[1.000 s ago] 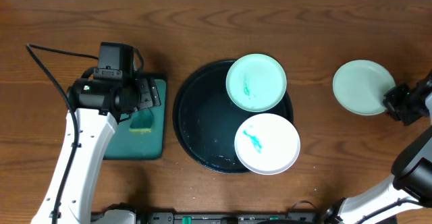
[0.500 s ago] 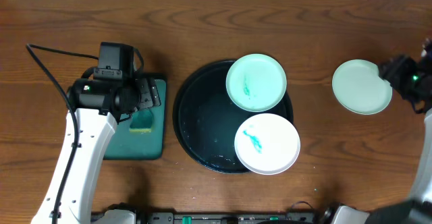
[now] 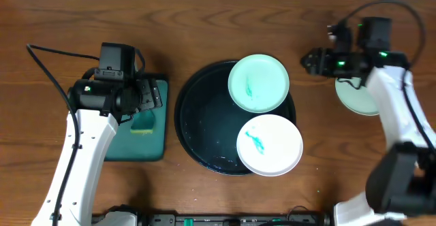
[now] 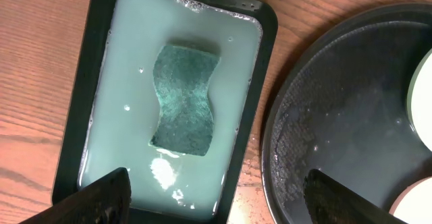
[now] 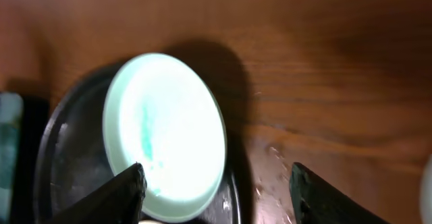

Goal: Clean dirty plates on tray and stack at the side
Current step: 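Release the plate and move right gripper to the next green plate's rim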

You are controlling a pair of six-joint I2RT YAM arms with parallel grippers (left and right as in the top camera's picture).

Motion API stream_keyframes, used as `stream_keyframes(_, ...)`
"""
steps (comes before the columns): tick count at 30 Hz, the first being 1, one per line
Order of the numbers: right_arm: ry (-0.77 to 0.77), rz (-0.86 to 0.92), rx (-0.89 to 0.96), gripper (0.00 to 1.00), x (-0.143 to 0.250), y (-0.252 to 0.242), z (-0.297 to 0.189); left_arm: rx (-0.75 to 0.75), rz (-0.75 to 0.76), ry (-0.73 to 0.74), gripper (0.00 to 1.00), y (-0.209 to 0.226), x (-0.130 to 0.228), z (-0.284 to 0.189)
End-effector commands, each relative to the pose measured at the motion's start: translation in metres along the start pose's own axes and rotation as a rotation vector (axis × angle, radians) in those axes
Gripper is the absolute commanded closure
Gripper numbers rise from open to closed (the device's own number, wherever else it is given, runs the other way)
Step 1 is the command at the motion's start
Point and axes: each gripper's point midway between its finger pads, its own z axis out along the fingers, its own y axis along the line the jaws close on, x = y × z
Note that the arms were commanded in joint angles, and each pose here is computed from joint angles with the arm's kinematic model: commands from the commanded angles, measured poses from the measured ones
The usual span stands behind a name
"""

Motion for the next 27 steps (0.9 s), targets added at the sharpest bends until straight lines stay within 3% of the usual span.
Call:
stream_keyframes(1, 0.073, -0.038, -0.045, 0.35, 0.014, 0.007, 0.04, -0.001, -0.007, -0.007, 0.18, 0.0, 0.0, -0.003)
stream_keyframes(8, 0.134, -0.036, -0.099, 0.35, 0.03, 0.019, 0.096, -0.002, -0.007, -0.005, 0.18, 0.0, 0.001, -0.003)
stream_keyframes(17, 0.176, 0.033, -0.079, 0.4, 0.044, 0.009, 0.125, -0.003, -0.007, -0.004, 0.18, 0.001, 0.001, -0.003)
stream_keyframes(22, 0.163, 0.056, -0.065, 0.57, 0.041, 0.007, 0.126, -0.002, -0.007, -0.003, 0.18, 0.0, 0.001, -0.003)
stream_keyframes(25, 0.161, 0.074, -0.063, 0.79, 0.04, 0.007, 0.126, -0.003, -0.007, -0.001, 0.18, 0.001, 0.002, -0.003)
stream_keyframes(27, 0.162, 0.089, -0.062, 0.85, 0.04, 0.007, 0.126, -0.003, -0.007, -0.001, 0.18, 0.001, 0.002, -0.003)
